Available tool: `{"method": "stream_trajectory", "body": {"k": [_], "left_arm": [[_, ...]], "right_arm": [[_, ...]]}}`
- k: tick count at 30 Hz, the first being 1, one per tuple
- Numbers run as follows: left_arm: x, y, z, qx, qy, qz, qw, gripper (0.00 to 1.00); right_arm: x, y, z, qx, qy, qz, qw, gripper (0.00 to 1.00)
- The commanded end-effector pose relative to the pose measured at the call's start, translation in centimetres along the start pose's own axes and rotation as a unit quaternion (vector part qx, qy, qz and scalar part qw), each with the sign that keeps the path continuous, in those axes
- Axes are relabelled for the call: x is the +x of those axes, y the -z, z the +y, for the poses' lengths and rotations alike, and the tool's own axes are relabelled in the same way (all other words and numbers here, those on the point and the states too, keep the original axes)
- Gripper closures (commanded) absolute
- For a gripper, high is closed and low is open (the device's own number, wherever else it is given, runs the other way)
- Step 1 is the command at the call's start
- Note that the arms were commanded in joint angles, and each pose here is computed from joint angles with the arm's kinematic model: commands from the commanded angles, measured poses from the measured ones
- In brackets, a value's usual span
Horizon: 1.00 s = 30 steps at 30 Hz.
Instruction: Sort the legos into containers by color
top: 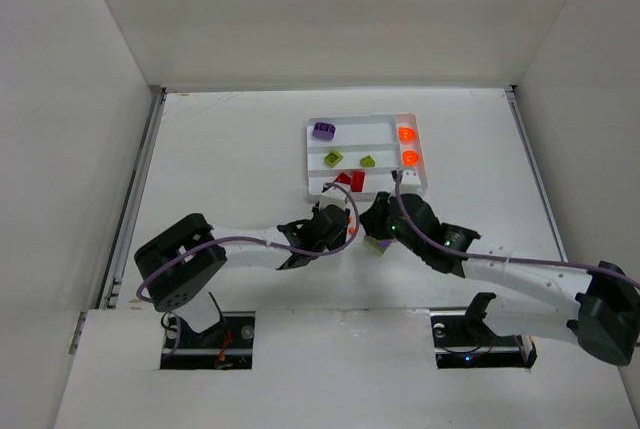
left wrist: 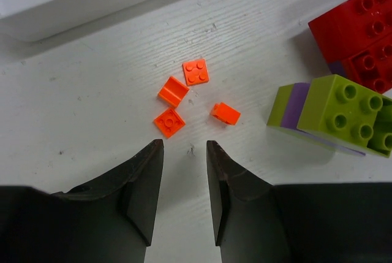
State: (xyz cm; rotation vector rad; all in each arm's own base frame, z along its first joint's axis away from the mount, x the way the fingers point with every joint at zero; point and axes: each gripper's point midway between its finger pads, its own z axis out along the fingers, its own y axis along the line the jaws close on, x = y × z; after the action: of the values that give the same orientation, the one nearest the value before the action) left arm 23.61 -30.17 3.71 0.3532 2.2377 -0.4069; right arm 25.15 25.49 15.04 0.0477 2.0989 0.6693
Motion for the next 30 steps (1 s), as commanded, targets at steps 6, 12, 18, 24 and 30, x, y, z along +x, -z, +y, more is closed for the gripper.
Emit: {"method": "stream_trajectory", "body": {"k": [6,12,18,24,30], "left_arm": [[-2.2,-1.4,0.4,-0.055,0.012,-0.038,0.998,0.69],[-1.4,-2.5,0.8,-0.076,0.003,-0.027,0.997,0.69],[-1.0,-2.7,0.9,-0.082,0.003,-0.019,0.996,0.72],[-0.2,-2.4,1.4,-0.102,0.0,-0.01,0.995,0.76],[-0.7,-1.7,1.6,-0.117,-0.008,-0.027,0.993,0.59]], "right_arm": [[5.6,2.6,-2.2,0.02,-0.015,0.037,0.999,0.74],[6.7,3.3,-3.4,0.019,-0.031,0.038,0.999,0.72],[6.5,3.7,-3.2,0.005,-0.031,0.035,0.999,0.7],[7.0,3.0,-2.9,0.008,-0.019,0.047,0.999,0.67],[7.2,2.3,-2.7,0.011,-0.014,0.052,0.999,0.65]]}}
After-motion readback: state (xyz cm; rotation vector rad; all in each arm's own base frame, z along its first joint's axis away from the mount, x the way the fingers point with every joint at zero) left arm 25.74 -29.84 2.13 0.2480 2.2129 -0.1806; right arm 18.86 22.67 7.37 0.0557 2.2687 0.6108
